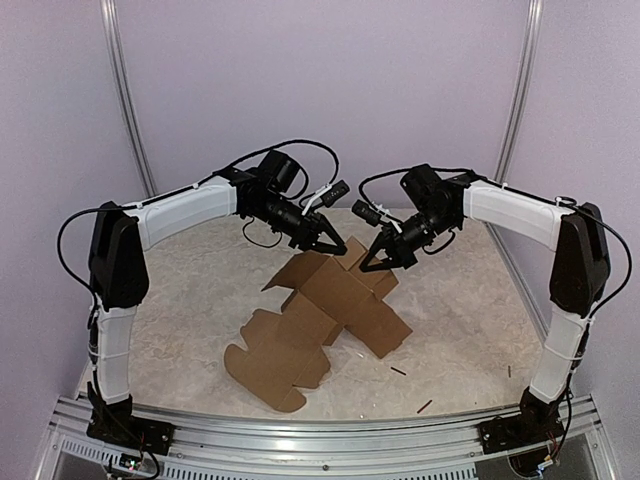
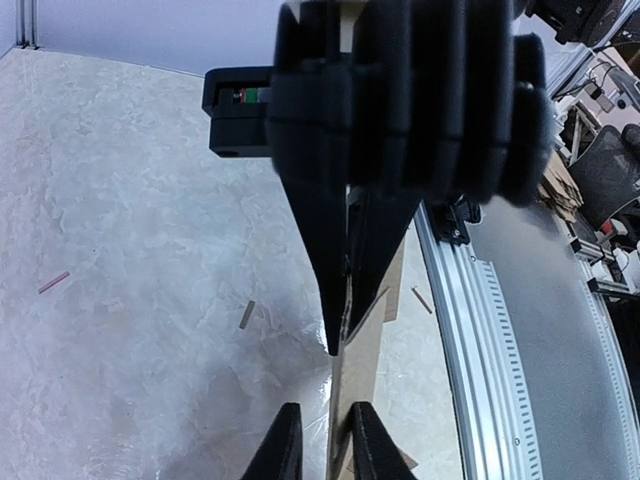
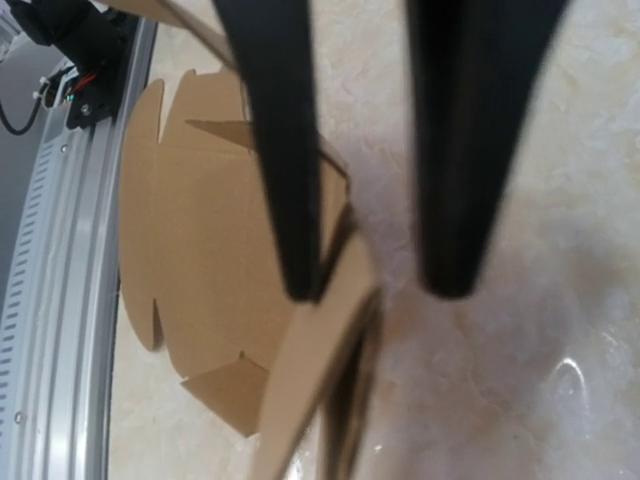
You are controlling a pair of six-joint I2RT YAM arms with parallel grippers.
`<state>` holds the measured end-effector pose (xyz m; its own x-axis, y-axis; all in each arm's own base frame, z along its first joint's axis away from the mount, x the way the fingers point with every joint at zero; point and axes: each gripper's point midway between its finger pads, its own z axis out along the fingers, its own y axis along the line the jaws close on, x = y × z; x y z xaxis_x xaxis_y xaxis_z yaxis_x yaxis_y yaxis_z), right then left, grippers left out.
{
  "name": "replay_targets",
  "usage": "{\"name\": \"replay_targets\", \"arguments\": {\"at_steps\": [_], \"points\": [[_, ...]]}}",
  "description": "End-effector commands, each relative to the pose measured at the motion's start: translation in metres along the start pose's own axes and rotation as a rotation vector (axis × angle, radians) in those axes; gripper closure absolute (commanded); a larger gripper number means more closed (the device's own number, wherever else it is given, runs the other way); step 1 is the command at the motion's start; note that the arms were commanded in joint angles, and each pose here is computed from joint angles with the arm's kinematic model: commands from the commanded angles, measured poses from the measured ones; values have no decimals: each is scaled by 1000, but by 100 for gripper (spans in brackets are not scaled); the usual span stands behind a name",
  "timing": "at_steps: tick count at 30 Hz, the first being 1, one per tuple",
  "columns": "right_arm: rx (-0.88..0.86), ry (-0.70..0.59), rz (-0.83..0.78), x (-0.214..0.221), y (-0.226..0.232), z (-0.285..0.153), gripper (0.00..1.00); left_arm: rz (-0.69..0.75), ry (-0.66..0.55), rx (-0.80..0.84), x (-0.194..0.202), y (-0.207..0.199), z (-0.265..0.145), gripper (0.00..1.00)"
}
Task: Fold the paper box
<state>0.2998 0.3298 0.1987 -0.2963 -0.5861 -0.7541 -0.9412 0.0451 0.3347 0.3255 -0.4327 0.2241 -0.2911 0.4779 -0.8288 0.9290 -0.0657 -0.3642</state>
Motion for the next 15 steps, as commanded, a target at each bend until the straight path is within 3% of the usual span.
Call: {"name": "replay_targets", "arguments": {"at_steps": [1,4,8,13,15], "points": [[-43,-63,-69,-20,19,-8,100,-5,5,22,5,4,11,90],[-42,-56,-60,-18,17,-7,97,-15,-2,26,4,5,10,100],[-28,-37,-44,-13,15,-6,92,-29,-10,2,4,12,6,100],[6,-33,-14,-8,9,-10,93,-37,-13,-16,5,17,0,100],[43,-30,-4,-6,2,-13,97,-40,-8,-50,5,22,-5,89]]}}
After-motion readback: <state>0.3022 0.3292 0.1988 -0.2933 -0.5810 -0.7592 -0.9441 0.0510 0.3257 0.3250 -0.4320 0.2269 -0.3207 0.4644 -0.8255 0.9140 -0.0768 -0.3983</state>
